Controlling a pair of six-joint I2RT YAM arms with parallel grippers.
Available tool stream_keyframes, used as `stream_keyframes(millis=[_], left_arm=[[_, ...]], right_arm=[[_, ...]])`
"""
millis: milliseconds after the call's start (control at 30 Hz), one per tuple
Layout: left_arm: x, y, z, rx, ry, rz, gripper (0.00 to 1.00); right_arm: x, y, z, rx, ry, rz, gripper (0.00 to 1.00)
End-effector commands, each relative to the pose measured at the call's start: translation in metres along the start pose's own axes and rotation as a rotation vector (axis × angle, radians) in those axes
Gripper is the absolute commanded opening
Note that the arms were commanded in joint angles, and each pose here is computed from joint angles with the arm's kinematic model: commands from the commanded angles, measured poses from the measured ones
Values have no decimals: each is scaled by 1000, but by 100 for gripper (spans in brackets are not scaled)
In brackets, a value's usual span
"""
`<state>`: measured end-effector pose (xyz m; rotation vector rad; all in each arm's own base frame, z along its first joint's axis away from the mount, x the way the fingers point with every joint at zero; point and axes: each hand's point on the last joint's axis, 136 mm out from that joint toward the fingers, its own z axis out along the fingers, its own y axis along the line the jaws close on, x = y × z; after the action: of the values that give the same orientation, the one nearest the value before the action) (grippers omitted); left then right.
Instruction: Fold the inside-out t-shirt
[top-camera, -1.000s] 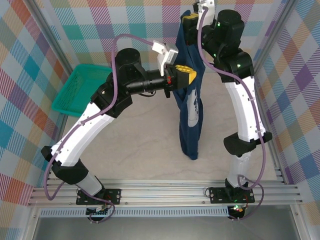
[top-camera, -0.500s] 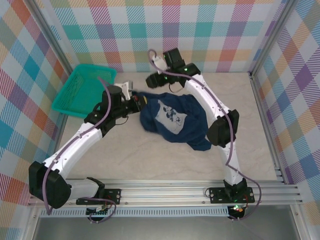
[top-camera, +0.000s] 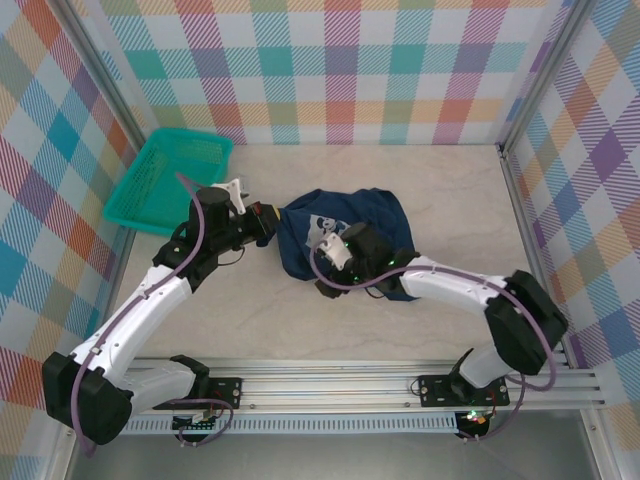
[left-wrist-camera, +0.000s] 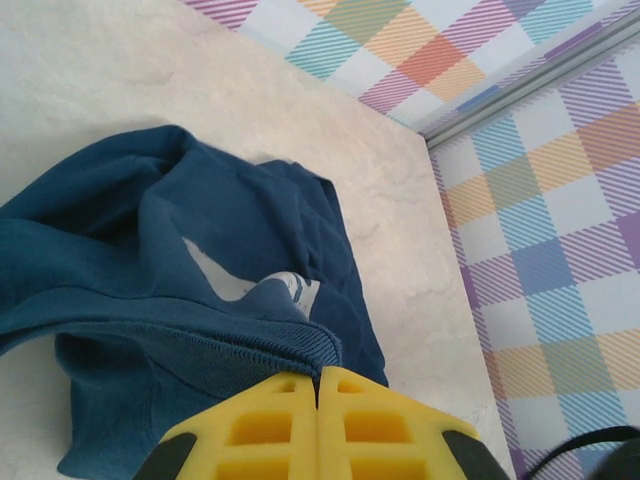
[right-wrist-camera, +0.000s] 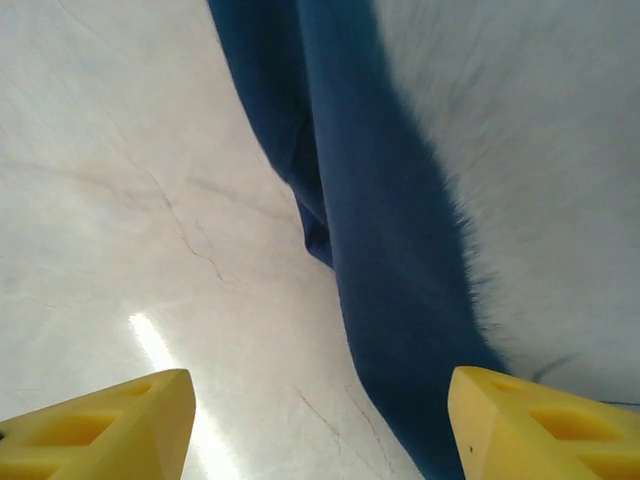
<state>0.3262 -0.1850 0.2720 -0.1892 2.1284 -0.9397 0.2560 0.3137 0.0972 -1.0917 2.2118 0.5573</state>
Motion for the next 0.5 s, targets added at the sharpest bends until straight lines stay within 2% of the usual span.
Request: stream_keyframes(millis=[0, 67, 133, 267, 333, 367, 467], left_arm=[[-13, -9, -12, 21, -35, -7, 0], [-13, -11, -14, 24, -37, -6, 0], [-13, -10, -14, 19, -36, -5, 0], [-12, -2, -13, -15, -36, 4, 0], [-14, 5, -13, -52, -50, 22, 0], [-8, 17, -13, -105, -33, 28, 0], [-2, 41, -14, -200, -30, 53, 0]], right_arm=[[-36, -17, 18, 108, -163, -50, 66], [-40, -24, 28, 141, -182, -52, 62], [-46, -26, 35, 144, -199, -53, 54], [-52, -30, 33, 172, -209, -50, 17], [-48, -29, 22, 171, -193, -48, 4], [-48, -27, 12, 158, -195, -46, 0], [-38, -22, -15, 90, -158, 4, 0]])
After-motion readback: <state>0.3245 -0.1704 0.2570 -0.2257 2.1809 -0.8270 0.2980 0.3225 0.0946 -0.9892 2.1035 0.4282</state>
